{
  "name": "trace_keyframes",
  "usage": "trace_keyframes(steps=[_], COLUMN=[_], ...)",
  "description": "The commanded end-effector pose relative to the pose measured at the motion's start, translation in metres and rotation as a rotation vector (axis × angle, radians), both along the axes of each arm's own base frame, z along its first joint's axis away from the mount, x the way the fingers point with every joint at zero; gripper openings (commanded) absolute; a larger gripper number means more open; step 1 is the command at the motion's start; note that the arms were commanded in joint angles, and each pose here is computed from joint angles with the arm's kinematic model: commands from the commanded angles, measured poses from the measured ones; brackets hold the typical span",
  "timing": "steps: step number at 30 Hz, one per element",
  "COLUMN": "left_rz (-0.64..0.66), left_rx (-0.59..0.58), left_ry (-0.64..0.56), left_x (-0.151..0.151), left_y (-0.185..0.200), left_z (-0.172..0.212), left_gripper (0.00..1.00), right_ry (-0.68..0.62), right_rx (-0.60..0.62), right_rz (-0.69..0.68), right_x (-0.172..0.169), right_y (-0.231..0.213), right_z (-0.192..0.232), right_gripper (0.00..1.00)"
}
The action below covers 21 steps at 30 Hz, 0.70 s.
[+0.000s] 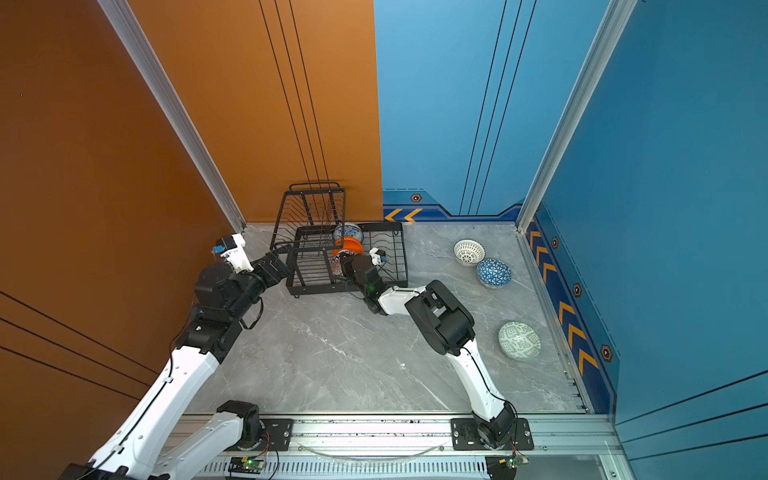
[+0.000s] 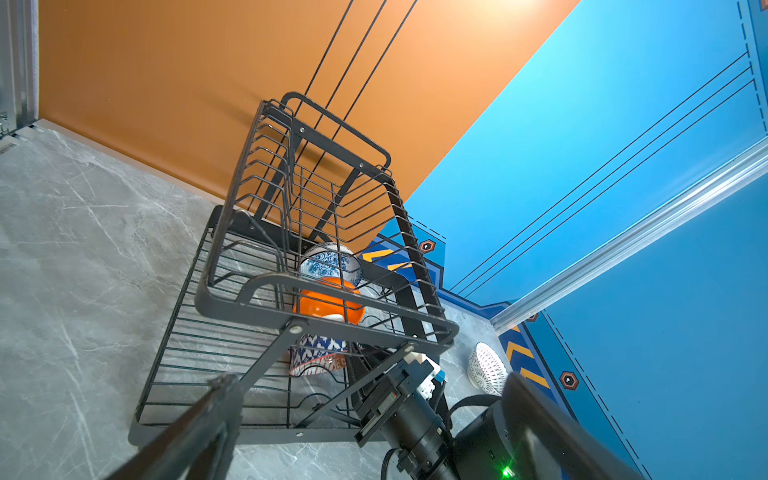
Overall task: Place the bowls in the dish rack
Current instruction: 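Lower the ikat bowl into the rack slots against the orange bowl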
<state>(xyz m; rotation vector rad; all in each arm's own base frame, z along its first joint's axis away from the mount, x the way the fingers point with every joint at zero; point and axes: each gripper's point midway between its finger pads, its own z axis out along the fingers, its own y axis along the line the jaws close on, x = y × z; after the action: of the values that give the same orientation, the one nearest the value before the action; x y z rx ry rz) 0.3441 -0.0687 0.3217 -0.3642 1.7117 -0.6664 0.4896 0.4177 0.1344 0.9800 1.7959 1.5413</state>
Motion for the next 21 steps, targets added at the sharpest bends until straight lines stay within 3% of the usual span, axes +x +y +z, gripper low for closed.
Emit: trace_keyframes(steps=[1,13,21], left_rz=[-0.010,-0.009,-0.007], left_rx=[-0.010,-0.012,-0.013], left_ry=[-0.021,-0.022,-0.021], left_x=[0.0000,0.0002,-0.0001], left_y=[-0.0005,-0.0004,0.0001], left_z=[0.0025,0.0029,0.0026], left_gripper=[0.98,0.98,0.98], right_ry=[0.129,0.135,0.136], right_rx=[-0.073,-0.073,-0.078], right_rz=[0.105,0.125,0.125], right_x=[-0.0277,-0.0284,-0.0274], right_y=[0.0149,0.0183,0.0175], right_z=[-0.0293,-0.0270,-0.0263], right_gripper=[0.07,0.17,0.17])
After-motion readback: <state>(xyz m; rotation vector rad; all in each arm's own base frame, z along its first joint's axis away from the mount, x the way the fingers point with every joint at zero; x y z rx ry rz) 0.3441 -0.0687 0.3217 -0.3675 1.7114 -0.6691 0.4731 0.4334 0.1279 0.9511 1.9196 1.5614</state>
